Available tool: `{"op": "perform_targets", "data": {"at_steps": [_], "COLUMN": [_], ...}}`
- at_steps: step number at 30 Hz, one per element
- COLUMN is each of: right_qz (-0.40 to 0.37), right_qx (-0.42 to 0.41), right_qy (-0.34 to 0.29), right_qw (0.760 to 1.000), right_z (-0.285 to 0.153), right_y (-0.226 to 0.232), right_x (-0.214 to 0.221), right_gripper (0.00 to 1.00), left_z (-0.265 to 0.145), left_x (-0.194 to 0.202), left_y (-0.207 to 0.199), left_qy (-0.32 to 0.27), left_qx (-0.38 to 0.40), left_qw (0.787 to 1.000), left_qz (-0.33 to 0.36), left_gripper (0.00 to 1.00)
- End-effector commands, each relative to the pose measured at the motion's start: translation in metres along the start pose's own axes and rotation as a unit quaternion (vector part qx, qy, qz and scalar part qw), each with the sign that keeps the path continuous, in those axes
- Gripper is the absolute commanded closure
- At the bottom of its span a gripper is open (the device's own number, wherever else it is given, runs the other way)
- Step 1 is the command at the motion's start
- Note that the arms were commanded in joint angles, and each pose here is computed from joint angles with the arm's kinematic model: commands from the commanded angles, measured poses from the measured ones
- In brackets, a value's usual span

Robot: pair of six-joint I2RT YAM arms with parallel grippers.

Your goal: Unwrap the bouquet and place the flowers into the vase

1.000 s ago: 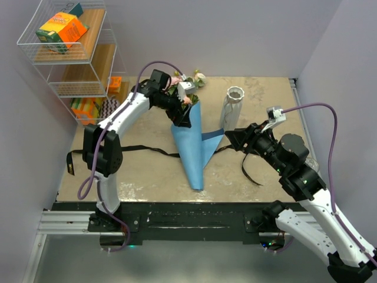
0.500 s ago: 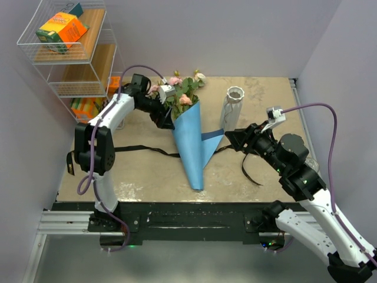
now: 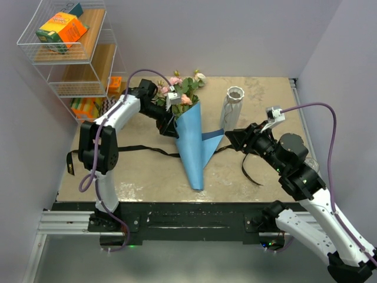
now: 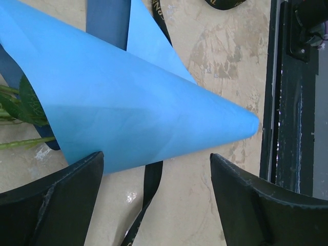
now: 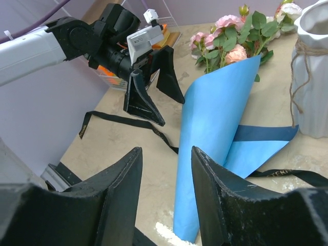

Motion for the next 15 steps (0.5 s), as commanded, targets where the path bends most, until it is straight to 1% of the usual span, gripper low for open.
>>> {"op": "perform_targets", "data": {"at_steps": [1, 3, 6, 8, 12, 15], "right_qz": [-0.001, 0.000, 0.001, 0.002, 0.004, 0.004], "right_qx": [-0.020, -0.019, -0.020, -0.022, -0.025, -0.025], "right_qy": [-0.030, -0.029, -0.029, -0.030, -0.029, -0.027], "right_qw": [0.999, 0.999, 0.999, 0.999, 0.999, 0.999], "right_z": [-0.006, -0.007, -0.006, -0.006, -0.006, -0.006], "right_y": [0.008, 0.008, 0.007, 0.008, 0.008, 0.007], "right_x": [-0.018, -0.018, -0.016, -0.016, -0.014, -0.013], "right_gripper": [0.53, 0.54, 0.54, 0.54, 0.54, 0.54], "left_z": [-0.009, -0.021, -0.030, -0.028, -0.017, -0.011], "left_x": [-0.014, -0.016, -0.014, -0.012, -0.005, -0.003], "left_y": [0.006, 0.012, 0.025, 0.034, 0.045, 0.047], "left_qy": [-0.023, -0.039, -0.041, -0.037, -0.033, -0.034], "left_qx": [-0.013, -0.028, -0.061, -0.068, -0.046, -0.032], "left_qw": [0.999, 0.999, 0.997, 0.997, 0.998, 0.999], "left_qz": [0.022, 0.024, 0.024, 0.019, 0.004, 0.001], "left_gripper": [0.12, 0.12, 0.11, 0.10, 0.09, 0.10]}}
Point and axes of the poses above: each gripper's point midway between its finger pads, its own z axis out along the fingers, its own y axis along the line the jaws close on, x = y × z, the point moved 9 cm from there along -z, back along the fingers, and after that the axes turned 10 degrees about -z, right-handed, at the moved point
